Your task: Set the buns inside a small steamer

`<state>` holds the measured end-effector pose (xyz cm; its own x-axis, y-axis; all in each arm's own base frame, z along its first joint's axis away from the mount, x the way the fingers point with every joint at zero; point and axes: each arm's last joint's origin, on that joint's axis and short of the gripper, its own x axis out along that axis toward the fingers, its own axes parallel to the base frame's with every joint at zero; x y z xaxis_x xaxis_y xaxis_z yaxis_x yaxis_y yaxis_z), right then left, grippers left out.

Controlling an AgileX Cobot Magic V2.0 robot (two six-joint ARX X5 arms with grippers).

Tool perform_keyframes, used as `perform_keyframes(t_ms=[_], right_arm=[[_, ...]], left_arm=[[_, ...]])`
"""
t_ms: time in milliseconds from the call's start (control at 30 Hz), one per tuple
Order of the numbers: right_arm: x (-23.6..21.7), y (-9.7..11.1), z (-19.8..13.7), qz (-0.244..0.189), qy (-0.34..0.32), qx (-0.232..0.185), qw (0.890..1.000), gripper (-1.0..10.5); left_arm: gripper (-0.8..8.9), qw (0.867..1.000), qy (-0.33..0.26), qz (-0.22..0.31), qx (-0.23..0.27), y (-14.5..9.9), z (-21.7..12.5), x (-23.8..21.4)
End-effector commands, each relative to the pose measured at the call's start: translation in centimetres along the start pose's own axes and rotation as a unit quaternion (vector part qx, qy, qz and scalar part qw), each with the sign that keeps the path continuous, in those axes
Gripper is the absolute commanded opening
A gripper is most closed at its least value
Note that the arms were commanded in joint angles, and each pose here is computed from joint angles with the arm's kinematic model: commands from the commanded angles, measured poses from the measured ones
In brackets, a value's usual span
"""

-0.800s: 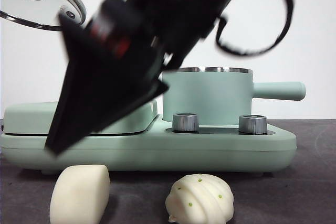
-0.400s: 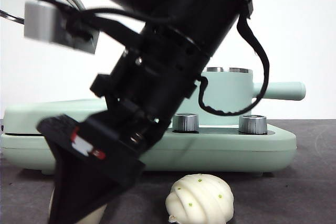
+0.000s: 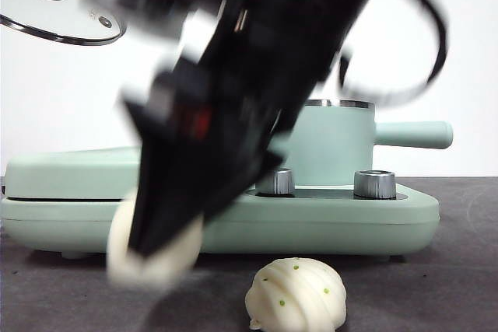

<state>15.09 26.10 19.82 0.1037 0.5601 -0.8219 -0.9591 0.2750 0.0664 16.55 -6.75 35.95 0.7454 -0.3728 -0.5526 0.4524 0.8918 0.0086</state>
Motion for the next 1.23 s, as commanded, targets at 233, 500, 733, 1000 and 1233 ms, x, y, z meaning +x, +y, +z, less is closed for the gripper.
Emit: perform_keyframes(t_ms=[233,500,733,1000,1233], right_arm=[[-11.8,-1.8,2.5,-0.045,-0.061,0.158,0.985,2.8],[-18.6,-6.3,4.1,-0.116,-0.120,0.238,0.957,2.8],[-17.3,-12.0,5.3,-0.150,-0.116,0.254,0.948,2.8],[-12.3,-17.8,6.1,-0.155,-0.074,0.272,0.947,2.8],[-8.6,-21.1,5.7,-0.154,-0.044,0.292,0.943,2.8]], left_arm=[[0.10,1.000,-0.021,0.000,0.006,0.0,0.6,-0.4],[0.10,1.000,-0.021,0.000,0.006,0.0,0.6,-0.4],[0.10,1.000,-0.019,0.000,0.006,0.0,0.6,-0.4],[0.10,1.000,-0.019,0.000,0.006,0.0,0.6,-0.4],[0.10,1.000,-0.018,0.000,0.006,0.0,0.5,-0.4]])
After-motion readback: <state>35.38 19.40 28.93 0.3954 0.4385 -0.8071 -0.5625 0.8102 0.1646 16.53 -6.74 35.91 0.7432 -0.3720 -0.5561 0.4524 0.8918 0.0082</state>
